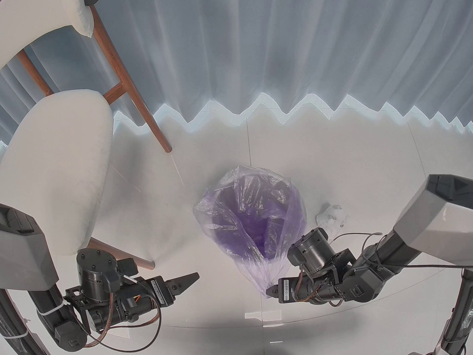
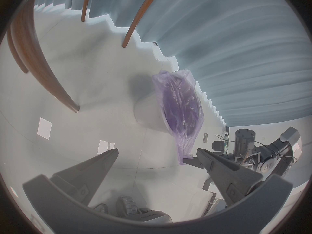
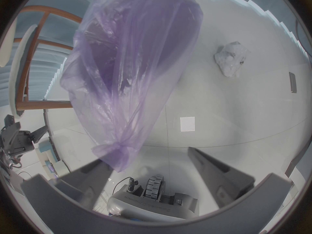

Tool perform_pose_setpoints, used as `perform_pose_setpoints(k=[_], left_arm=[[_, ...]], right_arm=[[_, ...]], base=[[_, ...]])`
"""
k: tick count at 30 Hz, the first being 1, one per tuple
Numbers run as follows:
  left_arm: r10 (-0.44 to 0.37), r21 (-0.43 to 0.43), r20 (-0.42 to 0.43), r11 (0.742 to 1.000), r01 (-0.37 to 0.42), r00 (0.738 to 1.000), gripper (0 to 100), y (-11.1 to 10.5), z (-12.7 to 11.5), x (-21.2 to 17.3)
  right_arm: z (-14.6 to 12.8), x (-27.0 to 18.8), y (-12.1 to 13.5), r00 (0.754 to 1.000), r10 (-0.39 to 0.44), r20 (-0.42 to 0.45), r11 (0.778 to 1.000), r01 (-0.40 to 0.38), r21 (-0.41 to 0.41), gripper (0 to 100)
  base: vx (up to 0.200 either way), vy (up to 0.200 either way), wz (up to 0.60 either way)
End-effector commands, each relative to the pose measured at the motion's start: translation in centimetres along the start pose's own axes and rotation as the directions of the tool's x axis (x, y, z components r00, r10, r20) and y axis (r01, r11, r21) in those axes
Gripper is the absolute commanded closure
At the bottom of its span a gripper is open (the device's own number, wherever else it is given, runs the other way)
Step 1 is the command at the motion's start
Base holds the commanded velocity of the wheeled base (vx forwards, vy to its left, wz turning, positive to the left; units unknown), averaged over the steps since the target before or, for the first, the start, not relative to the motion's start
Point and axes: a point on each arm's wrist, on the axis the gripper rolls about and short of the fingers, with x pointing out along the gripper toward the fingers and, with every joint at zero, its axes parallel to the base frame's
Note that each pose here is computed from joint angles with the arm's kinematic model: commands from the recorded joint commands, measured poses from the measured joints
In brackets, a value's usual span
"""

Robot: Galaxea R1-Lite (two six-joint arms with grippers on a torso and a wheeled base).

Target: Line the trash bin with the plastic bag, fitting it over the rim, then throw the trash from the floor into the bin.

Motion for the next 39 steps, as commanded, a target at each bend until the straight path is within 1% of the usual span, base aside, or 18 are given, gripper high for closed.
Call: perform_pose_setpoints(k=[1, 5, 6, 9, 12, 13, 15, 18, 20, 21, 22, 25, 28, 30, 32, 34, 36, 39], left_arm=[[0.005, -0.002, -0.005, 1.0, -0.005, 1.0, 0, 0.1, -0.1, -0.2], [0.011, -0.003, -0.011, 1.0, -0.011, 1.0, 0, 0.2, -0.3, -0.5], [0.014, -0.007, -0.015, 1.0, -0.014, 1.0, 0, 0.4, -0.6, -0.8], [0.011, -0.01, -0.007, 1.0, -0.011, 1.0, 0, 0.4, -0.7, -1.3], [0.025, -0.009, 0.032, 1.0, -0.025, 0.999, 0, 0.4, -0.5, -1.3], [0.023, -0.007, 0.072, 1.0, -0.023, 0.997, 0, 0.2, -0.2, -1.4], [0.005, 0.002, 0.105, 1.0, -0.005, 0.994, 0, -0.3, 0.1, -1.7], [-0.063, 0.025, 0.174, 0.998, 0.06, 0.983, 0, -1.5, 1.0, -3.1], [-0.122, 0.038, 0.232, 0.992, 0.117, 0.965, 0, -2.6, 1.8, -4.0], [-0.164, 0.047, 0.277, 0.986, 0.157, 0.947, 0, -3.4, 2.3, -5.0], [-0.173, 0.055, 0.293, 0.985, 0.164, 0.94, 0, -3.6, 2.4, -5.5], [-0.168, 0.054, 0.322, 0.986, 0.159, 0.932, 0, -3.6, 2.4, -6.3], [-0.13, 0.065, 0.397, 0.991, 0.113, 0.909, 0, -3.7, 2.7, -7.0], [-0.116, 0.084, 0.415, 0.992, 0.089, 0.902, 0, -3.8, 2.8, -7.0], [-0.116, 0.097, 0.417, 0.992, 0.083, 0.902, 0, -3.8, 2.7, -7.1], [-0.162, 0.132, 0.425, 0.984, 0.115, 0.891, 0, -4.6, 2.5, -7.8], [-0.191, 0.144, 0.414, 0.979, 0.143, 0.89, 0, -5.1, 2.2, -8.1], [-0.176, 0.144, 0.406, 0.981, 0.127, 0.897, 0, -5.2, 1.9, -8.1]], right_arm=[[-0.2, -3.8, 0.2, 0.998, 0.039, 0.041, 0.999, -0.039, -0.017, 0], [-0.4, -6.0, -0.1, 0.996, 0.059, 0.068, 0.998, -0.058, -0.016, 0], [-0.8, -7.8, -0.6, 0.994, 0.071, 0.086, 0.997, -0.07, -0.015, 0], [-0.3, -9.2, -0.7, 0.988, 0.091, 0.126, 0.996, -0.092, -0.001, 0], [0.8, -9.8, -0.7, 0.981, 0.104, 0.166, 0.994, -0.108, 0.014, 0], [1.8, -10.1, -0.4, 0.975, 0.113, 0.193, 0.993, -0.12, 0.025, 0], [3.2, -10.5, 0.1, 0.971, 0.114, 0.211, 0.992, -0.124, 0.034, 0], [5.4, -11.2, 0.6, 0.976, 0.088, 0.198, 0.993, -0.101, 0.056, 0], [6.4, -11.6, 1.1, 0.977, 0.083, 0.196, 0.993, -0.097, 0.067, 0], [7.5, -11.6, 1.3, 0.978, 0.074, 0.195, 0.992, -0.092, 0.087, 0], [7.9, -11.4, 1.5, 0.979, 0.068, 0.19, 0.992, -0.087, 0.094, 0], [8.8, -10.4, 2.0, 0.983, 0.052, 0.178, 0.993, -0.071, 0.097, 0], [9.3, -8.4, 2.2, 0.985, -0.013, 0.174, 0.995, -0.004, 0.097, 0], [9.4, -7.1, 2.1, 0.984, -0.052, 0.169, 0.995, 0.036, 0.094, 0], [9.3, -6.6, 2.1, 0.984, -0.064, 0.164, 0.995, 0.05, 0.09, 0], [9.3, -5.7, 2.4, 0.98, -0.1, 0.172, 0.994, 0.09, 0.065, 0], [9.4, -5.2, 2.5, 0.978, -0.117, 0.175, 0.993, 0.11, 0.049, 0], [9.5, -4.8, 2.6, 0.975, -0.129, 0.181, 0.992, 0.126, 0.03, 0]], base=[[0.0, 0.0, 0.0], [0.0, 0.0, 0.0], [0.0, 0.0, 0.0], [0.0, 0.0, 0.0], [0.0, 0.0, 0.0], [0.0, 0.0, 0.0], [0.0, 0.0, 0.0], [0.0, 0.0, 0.0], [0.0, 0.0, 0.0], [0.0, 0.0, 0.0], [0.0, 0.0, 0.0], [0.0, 0.0, 0.0], [0.0, 0.0, 0.0], [0.0, 0.0, 0.0], [0.0, 0.0, 0.0], [0.0, 0.0, 0.0], [0.0, 0.0, 0.0], [0.0, 0.0, 0.0]])
